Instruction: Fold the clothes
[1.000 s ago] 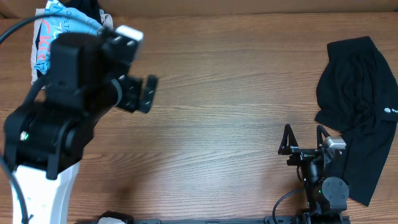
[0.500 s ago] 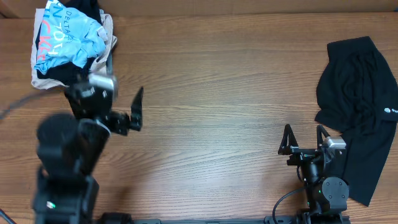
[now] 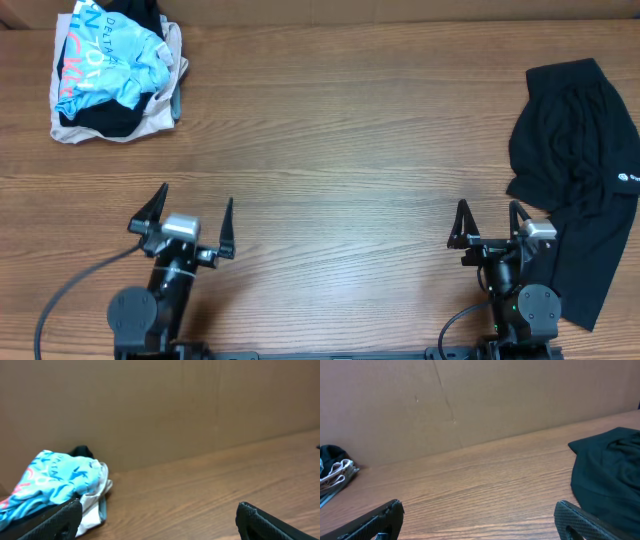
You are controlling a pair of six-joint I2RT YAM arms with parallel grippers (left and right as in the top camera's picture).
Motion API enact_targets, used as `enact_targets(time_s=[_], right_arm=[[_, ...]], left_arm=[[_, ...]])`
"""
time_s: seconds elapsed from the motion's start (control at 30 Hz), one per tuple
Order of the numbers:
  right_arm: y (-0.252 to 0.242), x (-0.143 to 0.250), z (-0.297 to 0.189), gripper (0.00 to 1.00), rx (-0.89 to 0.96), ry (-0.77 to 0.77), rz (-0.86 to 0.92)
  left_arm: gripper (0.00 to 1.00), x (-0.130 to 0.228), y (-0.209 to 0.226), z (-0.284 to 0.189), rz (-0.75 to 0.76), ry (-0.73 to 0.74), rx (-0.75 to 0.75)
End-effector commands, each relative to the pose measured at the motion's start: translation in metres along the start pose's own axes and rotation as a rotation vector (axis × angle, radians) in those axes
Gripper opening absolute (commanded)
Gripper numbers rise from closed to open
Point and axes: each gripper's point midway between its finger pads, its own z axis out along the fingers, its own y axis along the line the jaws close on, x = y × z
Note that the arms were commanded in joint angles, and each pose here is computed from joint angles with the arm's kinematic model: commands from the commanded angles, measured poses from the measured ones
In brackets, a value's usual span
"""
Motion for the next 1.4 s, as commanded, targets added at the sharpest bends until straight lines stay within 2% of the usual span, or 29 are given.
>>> enact_targets(time_s=[0.0,0.33,0.67,1.37], right_arm=[[0.001,0.002,0.000,1.00,-0.008,-0.004,-0.001],[0.001,0.002,0.000,1.00,-0.008,-0.004,-0.001],[0.001,0.002,0.000,1.00,-0.008,-0.004,-0.001],[0.001,0.002,0.000,1.00,-0.008,-0.004,-0.001]], left_arm=[[1.00,0.003,-0.001,-0.007,0.004,-0.048,0.003],[1.00,0.029,0.005,-0.008,0.014,-0.076,-0.042],[1.00,0.084,0.000,-0.005,-0.043,0.083,-0.025],[1.00,0.084,0.000,-0.004,-0.040,0.080,-0.025]])
